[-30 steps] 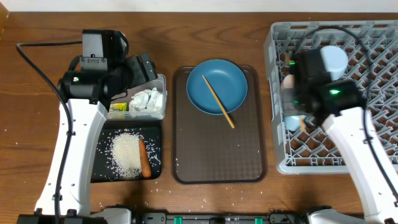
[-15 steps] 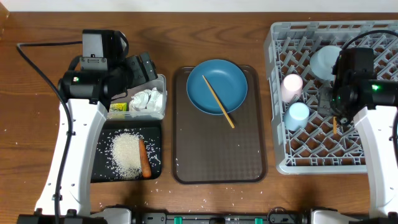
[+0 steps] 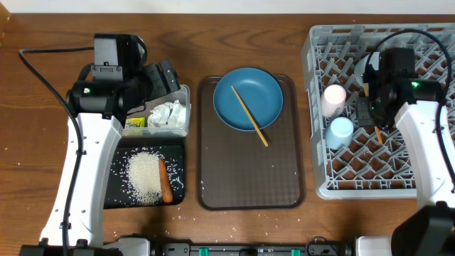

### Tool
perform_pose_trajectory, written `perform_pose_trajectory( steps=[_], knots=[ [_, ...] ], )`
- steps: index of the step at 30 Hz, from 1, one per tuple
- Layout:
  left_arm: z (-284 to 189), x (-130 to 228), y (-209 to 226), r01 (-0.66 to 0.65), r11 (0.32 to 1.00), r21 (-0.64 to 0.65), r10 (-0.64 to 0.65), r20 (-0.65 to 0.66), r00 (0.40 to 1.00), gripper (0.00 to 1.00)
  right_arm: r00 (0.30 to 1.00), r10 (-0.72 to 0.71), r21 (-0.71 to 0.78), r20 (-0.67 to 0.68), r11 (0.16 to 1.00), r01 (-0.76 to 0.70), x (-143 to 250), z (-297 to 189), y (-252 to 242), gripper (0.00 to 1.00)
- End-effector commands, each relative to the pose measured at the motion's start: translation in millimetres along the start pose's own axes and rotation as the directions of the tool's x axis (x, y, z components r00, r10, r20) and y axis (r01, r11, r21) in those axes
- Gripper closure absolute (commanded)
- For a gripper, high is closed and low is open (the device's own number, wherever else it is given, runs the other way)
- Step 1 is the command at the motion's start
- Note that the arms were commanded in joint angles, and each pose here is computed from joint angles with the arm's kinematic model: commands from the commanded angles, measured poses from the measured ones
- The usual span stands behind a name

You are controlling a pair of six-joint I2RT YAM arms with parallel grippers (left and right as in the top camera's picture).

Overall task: Sort waste into correct bins and load items into the dishwasher rack
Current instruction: 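Lower the chopstick into the rack and open the right gripper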

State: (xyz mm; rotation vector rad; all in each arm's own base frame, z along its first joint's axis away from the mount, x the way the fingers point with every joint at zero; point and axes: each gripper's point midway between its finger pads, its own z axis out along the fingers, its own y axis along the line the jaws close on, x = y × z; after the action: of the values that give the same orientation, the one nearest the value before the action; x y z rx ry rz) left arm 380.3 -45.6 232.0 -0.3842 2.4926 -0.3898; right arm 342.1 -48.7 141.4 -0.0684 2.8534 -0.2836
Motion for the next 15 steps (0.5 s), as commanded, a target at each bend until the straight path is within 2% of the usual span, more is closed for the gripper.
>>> perform_pose_trajectory(
  steps=[1,11,14,15],
  knots=[
    [-6.2,-3.8,0.8,0.001,1.000,-0.004,-0.001,0.022,1.000,0.05,0.999,-0.045,-0.002,-0.007,0.999,0.045,-3.2,9.8,-1.3,0.98],
    [-6.2,-3.8,0.8,0.001,1.000,-0.004,-0.001,0.022,1.000,0.05,0.999,-0.039,-0.004,-0.035,0.999,0.039,-3.8,25.3,-2.5,0.94],
    [-6.2,-3.8,0.8,0.001,1.000,-0.004,-0.001,0.022,1.000,0.05,0.999,-0.037,-0.004,-0.036,0.999,0.037,-3.6,25.5,-3.2,0.72],
    [-6.2,-3.8,0.8,0.001,1.000,-0.004,-0.001,0.022,1.000,0.05,0.999,-0.037,-0.004,-0.036,0.999,0.037,-3.6,25.5,-3.1,0.68]
  ],
)
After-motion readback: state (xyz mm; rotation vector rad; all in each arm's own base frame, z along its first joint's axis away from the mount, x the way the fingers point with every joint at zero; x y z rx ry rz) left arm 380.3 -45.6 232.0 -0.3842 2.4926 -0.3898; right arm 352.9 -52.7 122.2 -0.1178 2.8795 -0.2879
